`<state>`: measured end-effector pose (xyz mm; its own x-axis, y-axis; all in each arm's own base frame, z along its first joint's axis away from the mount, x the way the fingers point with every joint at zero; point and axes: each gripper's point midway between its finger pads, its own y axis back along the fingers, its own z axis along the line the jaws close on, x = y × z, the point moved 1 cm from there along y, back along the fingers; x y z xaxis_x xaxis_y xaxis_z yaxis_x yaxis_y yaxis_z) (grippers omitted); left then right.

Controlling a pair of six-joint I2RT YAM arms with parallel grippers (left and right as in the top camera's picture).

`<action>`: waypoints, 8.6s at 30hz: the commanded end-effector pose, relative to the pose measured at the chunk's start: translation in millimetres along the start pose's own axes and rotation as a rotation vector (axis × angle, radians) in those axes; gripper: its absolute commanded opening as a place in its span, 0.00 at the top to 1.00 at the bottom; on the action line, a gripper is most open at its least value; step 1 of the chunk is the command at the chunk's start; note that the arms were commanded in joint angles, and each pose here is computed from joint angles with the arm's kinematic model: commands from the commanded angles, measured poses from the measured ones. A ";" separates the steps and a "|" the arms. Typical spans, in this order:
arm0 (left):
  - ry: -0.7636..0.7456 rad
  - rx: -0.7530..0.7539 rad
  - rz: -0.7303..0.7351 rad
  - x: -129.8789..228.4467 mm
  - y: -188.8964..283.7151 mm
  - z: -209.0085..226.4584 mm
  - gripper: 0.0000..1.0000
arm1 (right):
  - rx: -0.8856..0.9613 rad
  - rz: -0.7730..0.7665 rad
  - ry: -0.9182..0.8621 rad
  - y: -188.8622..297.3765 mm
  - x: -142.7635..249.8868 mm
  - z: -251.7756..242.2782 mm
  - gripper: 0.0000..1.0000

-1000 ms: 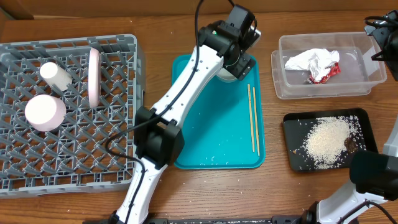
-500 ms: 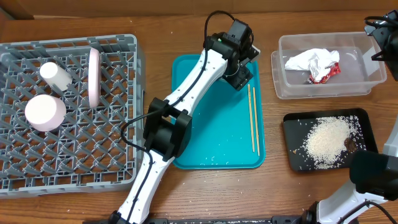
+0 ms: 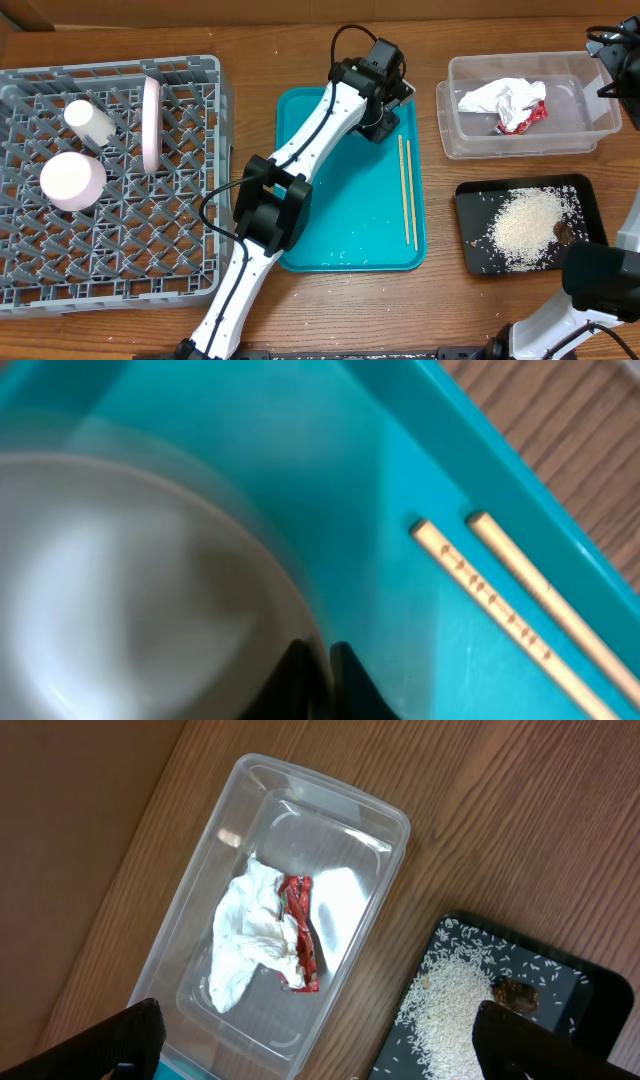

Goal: Sort waste into correct bins and load items into the dishwasher
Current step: 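Grasp the white bowl's rim with the left gripper, then lift the bowl and carry it left to the dish rack, then lower the bowl into the rack's front-left area and release it, then move the left gripper back over the teal tray, then lower the left gripper onto a wooden chopstick and grasp it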

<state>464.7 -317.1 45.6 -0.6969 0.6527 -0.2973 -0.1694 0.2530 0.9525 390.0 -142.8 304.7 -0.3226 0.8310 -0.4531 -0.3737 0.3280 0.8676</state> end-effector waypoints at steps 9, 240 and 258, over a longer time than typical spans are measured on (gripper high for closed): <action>0.298 -0.039 -0.353 -63.3 179.5 1.7 0.96 | -0.018 -0.028 -0.010 10.2 -5.0 0.4 0.00; 0.756 -0.228 0.017 31.2 -9.7 -77.9 0.67 | -0.018 -0.028 -0.010 10.2 -5.0 0.4 0.00; 0.716 -0.307 -0.028 30.0 -10.5 -82.8 0.75 | -0.018 -0.028 -0.010 10.2 -5.0 0.4 0.00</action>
<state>386.5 -366.1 41.4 -0.9545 0.0106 -0.2980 -0.2976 0.0287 0.9543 390.1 -142.7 304.6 -0.3230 0.8310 -0.4529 -0.3738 0.3276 0.8677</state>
